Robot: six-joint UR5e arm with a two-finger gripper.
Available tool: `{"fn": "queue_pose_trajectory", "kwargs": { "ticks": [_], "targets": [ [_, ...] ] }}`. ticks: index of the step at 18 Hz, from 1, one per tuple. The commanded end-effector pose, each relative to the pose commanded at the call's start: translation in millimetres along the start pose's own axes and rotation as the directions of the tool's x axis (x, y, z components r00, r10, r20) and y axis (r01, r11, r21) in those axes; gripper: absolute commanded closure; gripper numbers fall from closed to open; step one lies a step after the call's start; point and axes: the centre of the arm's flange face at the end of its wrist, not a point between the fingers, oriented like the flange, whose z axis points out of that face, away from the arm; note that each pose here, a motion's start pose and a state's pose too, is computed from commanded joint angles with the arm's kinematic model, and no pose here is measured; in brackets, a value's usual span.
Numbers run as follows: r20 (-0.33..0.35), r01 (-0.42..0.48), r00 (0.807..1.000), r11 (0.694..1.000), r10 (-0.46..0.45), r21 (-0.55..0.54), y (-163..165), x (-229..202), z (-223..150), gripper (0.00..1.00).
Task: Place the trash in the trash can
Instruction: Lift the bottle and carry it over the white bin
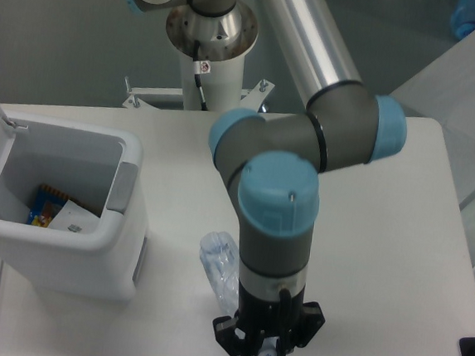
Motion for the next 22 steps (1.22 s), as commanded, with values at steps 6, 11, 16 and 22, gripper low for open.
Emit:
{"fn": "queue_pose_trajectory", "kwargs": {
  "ticks": [6, 11, 16, 22],
  "targets": [
    [-0.133, -0.064, 0.988, 0.986, 0.085, 0.151, -17, 25, -92, 0.88],
    [-0.205, -0.085, 0.967, 0.949, 0.152, 0.303, -26, 45, -165, 0.88],
    [-0.293, -0.085, 0.938, 0.943, 0.185, 0.322, -20, 61, -183, 0.87],
    [-0.420, -0.086, 0.881, 0.947, 0.217, 0.309, 17, 100, -216, 0.87]
  ]
}}
